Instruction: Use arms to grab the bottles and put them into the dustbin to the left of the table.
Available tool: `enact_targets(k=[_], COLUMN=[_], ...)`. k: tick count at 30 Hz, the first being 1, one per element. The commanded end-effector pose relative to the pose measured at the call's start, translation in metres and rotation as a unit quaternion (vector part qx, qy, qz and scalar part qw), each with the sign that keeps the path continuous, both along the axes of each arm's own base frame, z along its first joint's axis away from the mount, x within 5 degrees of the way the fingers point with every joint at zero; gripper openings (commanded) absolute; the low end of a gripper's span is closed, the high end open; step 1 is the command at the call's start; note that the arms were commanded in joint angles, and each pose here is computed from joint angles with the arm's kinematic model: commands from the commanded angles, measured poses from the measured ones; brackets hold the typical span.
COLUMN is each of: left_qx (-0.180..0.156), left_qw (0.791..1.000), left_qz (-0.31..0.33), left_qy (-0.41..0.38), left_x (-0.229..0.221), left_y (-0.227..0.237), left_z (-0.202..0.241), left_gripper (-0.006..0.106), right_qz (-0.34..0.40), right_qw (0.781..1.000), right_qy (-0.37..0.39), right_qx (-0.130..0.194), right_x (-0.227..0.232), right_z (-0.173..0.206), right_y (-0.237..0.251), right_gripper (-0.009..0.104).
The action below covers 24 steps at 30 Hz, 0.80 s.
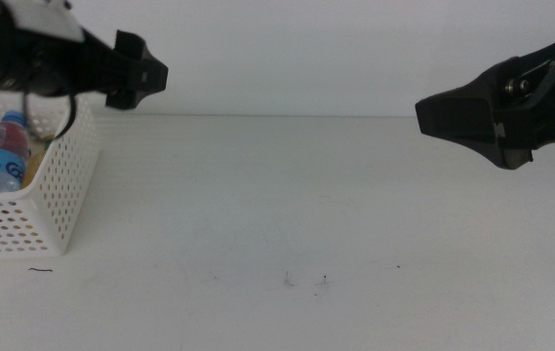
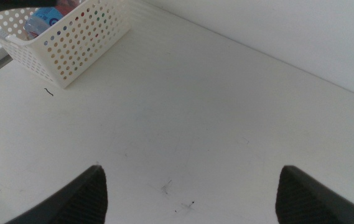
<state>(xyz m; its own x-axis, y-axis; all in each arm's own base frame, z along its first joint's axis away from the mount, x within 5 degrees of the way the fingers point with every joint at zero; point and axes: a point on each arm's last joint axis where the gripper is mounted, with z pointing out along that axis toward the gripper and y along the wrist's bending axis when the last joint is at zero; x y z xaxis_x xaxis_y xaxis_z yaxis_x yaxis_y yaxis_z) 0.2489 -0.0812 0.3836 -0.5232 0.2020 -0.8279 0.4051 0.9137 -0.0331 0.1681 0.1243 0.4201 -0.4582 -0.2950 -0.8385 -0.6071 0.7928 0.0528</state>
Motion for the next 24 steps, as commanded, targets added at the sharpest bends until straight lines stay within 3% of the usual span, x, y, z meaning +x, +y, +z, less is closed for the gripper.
enact_targets(k=[1, 12, 24], left_qx=[-0.02, -0.043, -0.073], left_qw=[0.999, 0.995, 0.992], left_qz=[0.006, 0.012, 0.013], left_qy=[-0.024, -0.094, -0.098], left_x=[-0.018, -0.051, -0.053], left_y=[0.002, 0.012, 0.011], left_z=[0.004, 0.028, 0.032], left_gripper=[0.094, 0.094, 0.094], right_qz=[-0.005, -0.005, -0.005], right_qw=[1.0, 1.0, 1.0], right_qy=[-0.009, -0.009, -0.009], right_qx=[0.001, 0.001, 0.001], right_x=[0.0, 0.0, 0.0], right_z=[0.003, 0.003, 0.003], right_y=[-0.003, -0.003, -0.003], right_gripper=[0.092, 0.092, 0.092])
